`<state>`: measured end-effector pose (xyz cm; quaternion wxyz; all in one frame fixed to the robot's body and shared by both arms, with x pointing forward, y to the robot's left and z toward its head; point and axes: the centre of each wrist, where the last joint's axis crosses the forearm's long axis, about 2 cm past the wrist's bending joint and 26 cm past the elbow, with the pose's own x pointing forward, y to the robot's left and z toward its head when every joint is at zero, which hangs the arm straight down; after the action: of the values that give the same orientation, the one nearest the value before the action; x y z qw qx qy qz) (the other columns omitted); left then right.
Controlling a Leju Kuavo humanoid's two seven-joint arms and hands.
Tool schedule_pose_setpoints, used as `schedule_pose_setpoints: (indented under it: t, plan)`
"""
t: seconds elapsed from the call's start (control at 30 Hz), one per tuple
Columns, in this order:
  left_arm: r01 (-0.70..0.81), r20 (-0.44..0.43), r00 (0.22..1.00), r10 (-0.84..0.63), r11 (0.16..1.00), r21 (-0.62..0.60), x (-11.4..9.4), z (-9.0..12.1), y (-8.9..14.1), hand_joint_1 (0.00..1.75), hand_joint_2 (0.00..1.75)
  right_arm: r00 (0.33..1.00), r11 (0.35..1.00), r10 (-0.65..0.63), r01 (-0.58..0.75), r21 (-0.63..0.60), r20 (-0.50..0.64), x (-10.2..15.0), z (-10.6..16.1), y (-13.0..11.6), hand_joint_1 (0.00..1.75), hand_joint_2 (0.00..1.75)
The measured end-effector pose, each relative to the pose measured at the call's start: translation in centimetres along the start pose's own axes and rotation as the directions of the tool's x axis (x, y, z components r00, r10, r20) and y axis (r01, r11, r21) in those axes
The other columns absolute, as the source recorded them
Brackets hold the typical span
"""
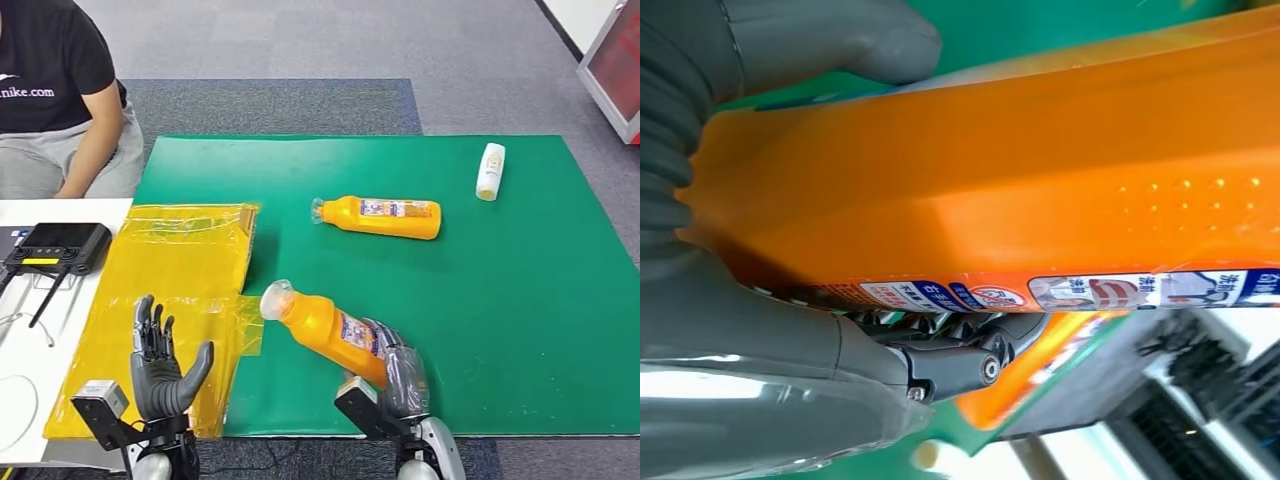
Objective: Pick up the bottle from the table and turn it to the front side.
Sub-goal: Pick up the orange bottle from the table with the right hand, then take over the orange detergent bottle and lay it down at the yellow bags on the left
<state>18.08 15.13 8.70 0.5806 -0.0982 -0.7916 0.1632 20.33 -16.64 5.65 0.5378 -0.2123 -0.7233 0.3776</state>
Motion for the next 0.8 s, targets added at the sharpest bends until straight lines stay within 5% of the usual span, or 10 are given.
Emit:
schedule_pose_setpoints:
  t: [0.37,0.8]
  plan:
    - [-0.062,-0.048,0.997,0.057,0.993,-0.103,-0.7,-0.9,-1.6,0.0,1.75,0.989,0.996,0.086,-0.082,-0.042,0.124,1.9,-0.8,0.3,1.75,1.75]
    - [-0.064,-0.071,0.997,0.044,0.949,-0.307,-1.5,-1.0,-3.6,0.0,1.75,0.994,0.996,0.024,-0.015,-0.088,0.102,1.2,-2.2,-0.5,1.75,1.75]
